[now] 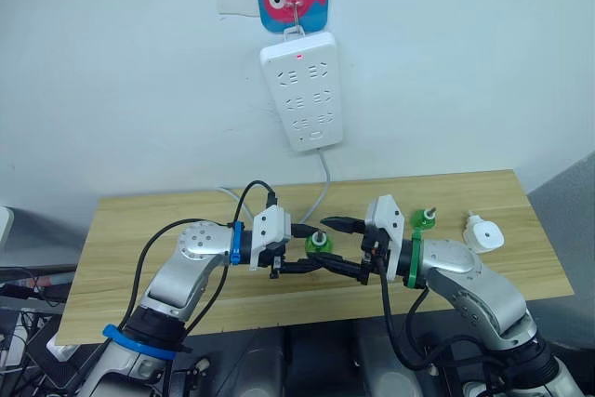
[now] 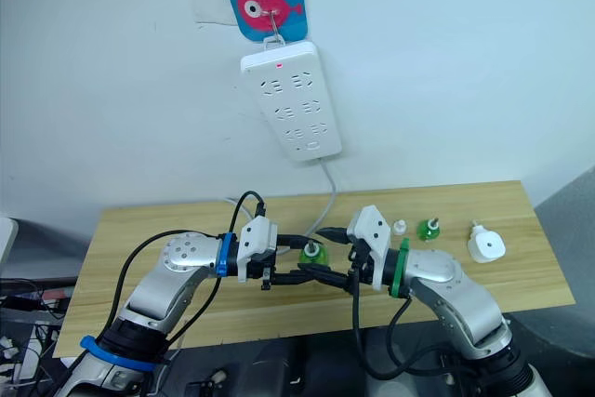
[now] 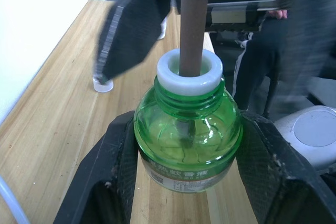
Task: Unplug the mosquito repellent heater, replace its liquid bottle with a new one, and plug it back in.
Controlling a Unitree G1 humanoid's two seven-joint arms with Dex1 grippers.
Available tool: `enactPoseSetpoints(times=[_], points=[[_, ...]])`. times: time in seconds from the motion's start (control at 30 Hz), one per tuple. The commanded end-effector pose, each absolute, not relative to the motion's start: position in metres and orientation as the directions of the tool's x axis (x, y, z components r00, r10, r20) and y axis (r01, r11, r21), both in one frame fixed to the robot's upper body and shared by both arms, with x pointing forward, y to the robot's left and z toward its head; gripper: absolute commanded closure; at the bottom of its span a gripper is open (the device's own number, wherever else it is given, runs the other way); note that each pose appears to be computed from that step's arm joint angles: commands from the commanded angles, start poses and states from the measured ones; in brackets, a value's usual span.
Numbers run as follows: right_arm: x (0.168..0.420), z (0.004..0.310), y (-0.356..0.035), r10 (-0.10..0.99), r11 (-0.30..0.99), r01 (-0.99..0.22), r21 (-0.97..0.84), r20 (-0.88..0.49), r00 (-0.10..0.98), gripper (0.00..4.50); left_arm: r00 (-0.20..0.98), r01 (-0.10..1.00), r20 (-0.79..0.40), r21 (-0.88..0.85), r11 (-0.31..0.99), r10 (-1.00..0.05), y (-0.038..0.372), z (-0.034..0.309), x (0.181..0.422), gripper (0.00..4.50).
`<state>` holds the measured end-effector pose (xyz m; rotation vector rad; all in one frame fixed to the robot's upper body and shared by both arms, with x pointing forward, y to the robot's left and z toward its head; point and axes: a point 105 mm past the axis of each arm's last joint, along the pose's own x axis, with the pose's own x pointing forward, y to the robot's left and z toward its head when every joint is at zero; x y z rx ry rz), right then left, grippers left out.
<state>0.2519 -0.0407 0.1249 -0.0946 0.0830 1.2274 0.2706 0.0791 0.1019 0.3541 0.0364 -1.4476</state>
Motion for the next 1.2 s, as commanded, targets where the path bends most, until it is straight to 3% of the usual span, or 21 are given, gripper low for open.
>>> enactPoseSetpoints(times=[0.03,0.1,0.13,0.37,0.43,0.63,0.77,0.9,1.03,1.2], points=[[0.243,0.125,-0.036,0.947,0.301,-0.952,-0.051,-0.104,0.305,2.74,0.112,0.967,-0.208,0.247,0.058,-0.972,0.075,0.111,0.264,2.23],[0.240,0.122,-0.035,0.946,0.301,-0.952,-0.060,-0.111,0.306,3.51,0.118,0.968,-0.196,0.242,0.068,-0.973,0.074,0.113,0.265,2.23],[0.239,0.121,-0.034,0.945,0.304,-0.951,-0.062,-0.110,0.309,3.69,0.122,0.968,-0.190,0.238,0.075,-0.974,0.074,0.114,0.265,2.23],[0.241,0.132,-0.035,0.942,0.329,-0.943,-0.047,-0.049,0.331,3.68,0.123,0.967,-0.174,0.243,0.078,-0.977,0.073,0.116,0.265,2.23],[0.245,0.136,-0.039,0.930,0.365,-0.930,-0.031,-0.030,0.366,3.68,0.138,0.971,-0.142,0.214,0.106,-0.980,0.074,0.119,0.267,1.52],[0.266,0.151,-0.068,0.822,0.553,-0.815,0.172,0.042,0.567,3.68,0.205,0.959,-0.050,0.209,0.191,-0.977,0.077,0.130,0.264,0.01],[0.271,0.154,-0.088,0.719,0.595,-0.662,0.455,0.065,0.692,3.68,0.308,0.908,0.087,0.271,0.320,-0.947,0.071,0.146,0.264,0.00],[0.274,0.155,-0.094,0.626,0.510,-0.488,0.708,0.083,0.775,3.68,0.394,0.831,0.196,0.341,0.439,-0.898,0.054,0.153,0.264,0.00],[0.277,0.161,-0.094,0.557,0.409,-0.355,0.841,0.078,0.827,3.68,0.438,0.793,0.268,0.334,0.510,-0.858,0.039,0.154,0.266,0.00],[0.276,0.166,-0.094,0.557,0.344,-0.299,0.890,0.063,0.828,3.68,0.470,0.793,0.294,0.272,0.545,-0.832,0.029,0.148,0.266,0.00]])
